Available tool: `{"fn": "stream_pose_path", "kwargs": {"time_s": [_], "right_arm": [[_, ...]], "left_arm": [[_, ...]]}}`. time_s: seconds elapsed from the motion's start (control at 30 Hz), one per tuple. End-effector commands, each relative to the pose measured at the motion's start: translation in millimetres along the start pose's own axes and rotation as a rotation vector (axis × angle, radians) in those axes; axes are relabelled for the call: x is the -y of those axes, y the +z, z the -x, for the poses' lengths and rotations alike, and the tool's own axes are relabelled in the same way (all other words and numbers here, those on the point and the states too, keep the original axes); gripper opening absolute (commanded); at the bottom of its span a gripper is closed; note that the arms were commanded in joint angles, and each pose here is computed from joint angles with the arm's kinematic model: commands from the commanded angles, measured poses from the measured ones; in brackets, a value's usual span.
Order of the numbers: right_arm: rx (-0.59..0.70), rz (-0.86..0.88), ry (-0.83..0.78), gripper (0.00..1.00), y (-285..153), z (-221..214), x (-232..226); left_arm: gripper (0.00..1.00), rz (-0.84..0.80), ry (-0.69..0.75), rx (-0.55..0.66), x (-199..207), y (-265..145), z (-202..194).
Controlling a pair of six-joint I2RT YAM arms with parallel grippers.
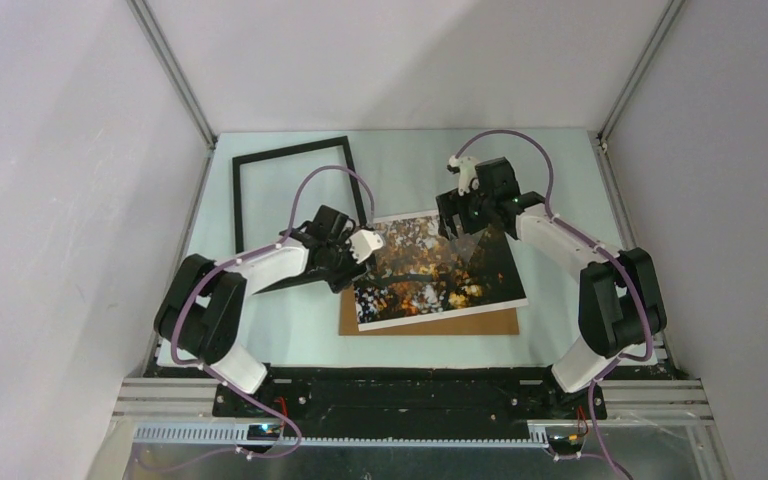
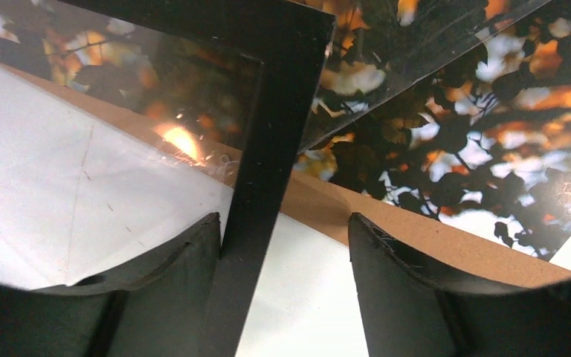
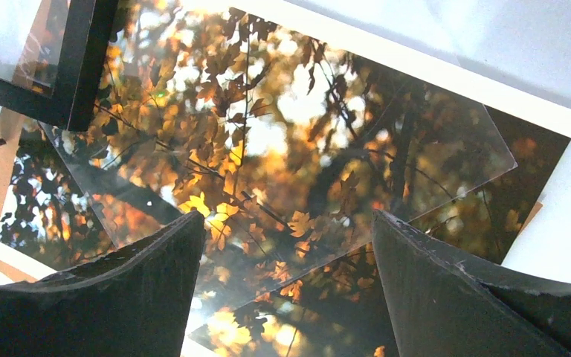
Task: Put the photo into the frame
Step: Move the photo frame to the center of the board.
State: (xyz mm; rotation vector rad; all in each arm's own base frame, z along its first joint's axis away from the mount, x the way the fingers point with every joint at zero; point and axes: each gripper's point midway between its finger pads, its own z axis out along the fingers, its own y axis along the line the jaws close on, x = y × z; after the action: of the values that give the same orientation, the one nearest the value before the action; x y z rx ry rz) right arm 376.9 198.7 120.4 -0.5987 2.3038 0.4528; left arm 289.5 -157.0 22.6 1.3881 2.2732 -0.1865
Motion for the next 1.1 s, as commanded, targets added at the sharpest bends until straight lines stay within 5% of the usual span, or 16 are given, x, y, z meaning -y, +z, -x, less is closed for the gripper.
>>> {"fn": "stream_pose_path", "kwargs": {"time_s": [0.0,0.37,0.63,1.07], "right_arm": [[0.001,-0.002,-0.038,0.86,1.4,-0.2,2.4],[-0.065,0.045,-0.204,0.84,13.8,-17.5,-35.8],[-0.081,0.146,-0.352,0.83,20.0,-28.0,-88.1],[-0.057,0.222,-0.457,0.82,49.8,-38.7,-158.0]], "left_arm": [[0.61,0.020,0.043,-0.013,-7.5,1.1,4.8],[0.02,0.042,0.083,-0.072,-6.1,-15.8,-15.2],[0.00,0.093,0.070,-0.071,-20.7,-48.6,-41.0],[0.00,0.088,0.338,-0.119,-8.5,-66.3,-83.3]]}}
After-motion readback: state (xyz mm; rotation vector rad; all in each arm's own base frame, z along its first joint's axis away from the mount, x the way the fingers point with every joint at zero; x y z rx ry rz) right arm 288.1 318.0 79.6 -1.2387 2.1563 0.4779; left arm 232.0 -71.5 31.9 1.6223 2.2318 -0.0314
